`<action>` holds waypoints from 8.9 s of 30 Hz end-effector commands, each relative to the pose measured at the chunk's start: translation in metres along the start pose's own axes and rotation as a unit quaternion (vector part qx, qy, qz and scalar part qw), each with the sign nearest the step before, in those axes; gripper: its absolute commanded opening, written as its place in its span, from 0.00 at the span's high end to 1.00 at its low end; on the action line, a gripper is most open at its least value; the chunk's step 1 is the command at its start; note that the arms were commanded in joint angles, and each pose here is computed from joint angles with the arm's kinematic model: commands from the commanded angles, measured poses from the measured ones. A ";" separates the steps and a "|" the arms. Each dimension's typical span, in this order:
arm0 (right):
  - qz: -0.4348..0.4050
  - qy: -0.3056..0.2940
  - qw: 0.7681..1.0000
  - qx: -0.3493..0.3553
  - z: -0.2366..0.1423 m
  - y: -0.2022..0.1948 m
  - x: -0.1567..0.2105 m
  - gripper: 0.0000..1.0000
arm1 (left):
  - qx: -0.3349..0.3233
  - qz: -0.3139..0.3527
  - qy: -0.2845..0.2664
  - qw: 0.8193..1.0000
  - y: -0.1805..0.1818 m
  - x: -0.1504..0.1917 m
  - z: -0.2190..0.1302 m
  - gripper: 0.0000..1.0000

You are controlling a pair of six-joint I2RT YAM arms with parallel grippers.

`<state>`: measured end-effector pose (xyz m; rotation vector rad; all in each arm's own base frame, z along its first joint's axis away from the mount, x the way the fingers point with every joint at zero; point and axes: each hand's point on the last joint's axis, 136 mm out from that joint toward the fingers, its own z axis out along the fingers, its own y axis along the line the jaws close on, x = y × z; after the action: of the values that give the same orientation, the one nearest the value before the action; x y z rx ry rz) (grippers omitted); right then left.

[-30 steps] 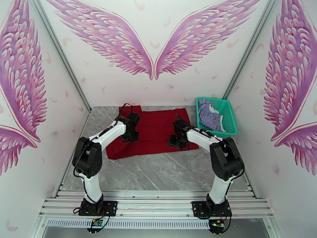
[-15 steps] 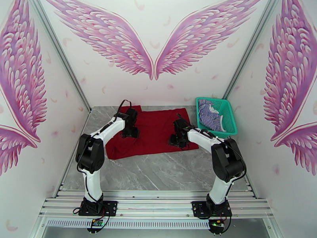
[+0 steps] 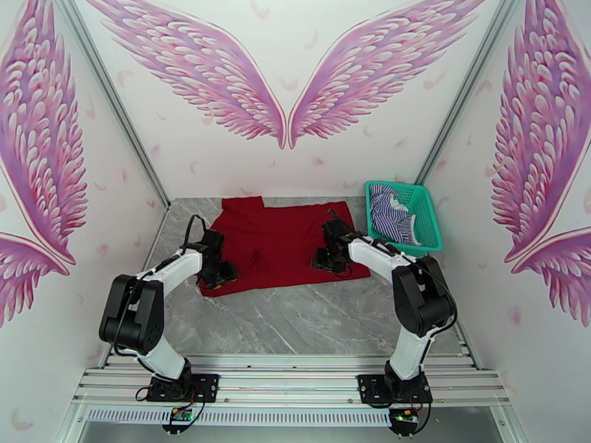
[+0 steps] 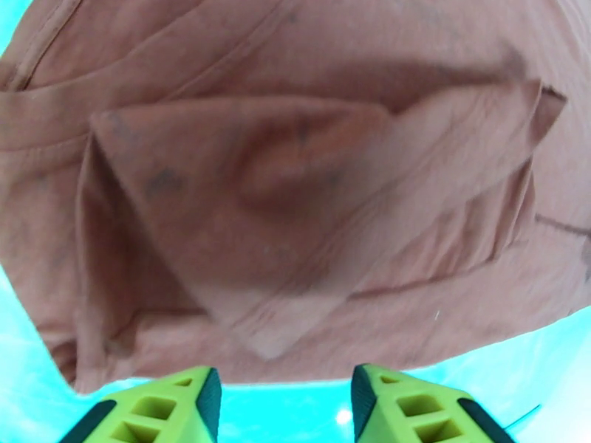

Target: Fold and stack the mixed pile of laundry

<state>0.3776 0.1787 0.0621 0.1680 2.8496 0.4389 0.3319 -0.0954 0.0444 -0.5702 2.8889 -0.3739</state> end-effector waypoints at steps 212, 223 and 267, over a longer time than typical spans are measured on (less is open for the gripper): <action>0.221 0.050 0.954 0.195 -0.097 -0.167 0.147 0.48 | -0.220 -0.215 -0.022 0.951 0.163 0.091 -0.099 0.29; 0.109 -0.077 0.987 0.088 -0.098 -0.106 -0.014 0.40 | -0.067 -0.013 -0.119 0.991 0.062 -0.046 -0.132 0.27; 0.141 -0.107 0.970 0.167 0.004 -0.160 -0.200 0.48 | 0.003 0.206 -0.149 0.967 -0.054 -0.290 0.036 0.24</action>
<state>0.5567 -0.0228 0.0405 0.6640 2.6740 -0.1983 0.6201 -0.0351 0.0531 -0.0192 2.6299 -0.1744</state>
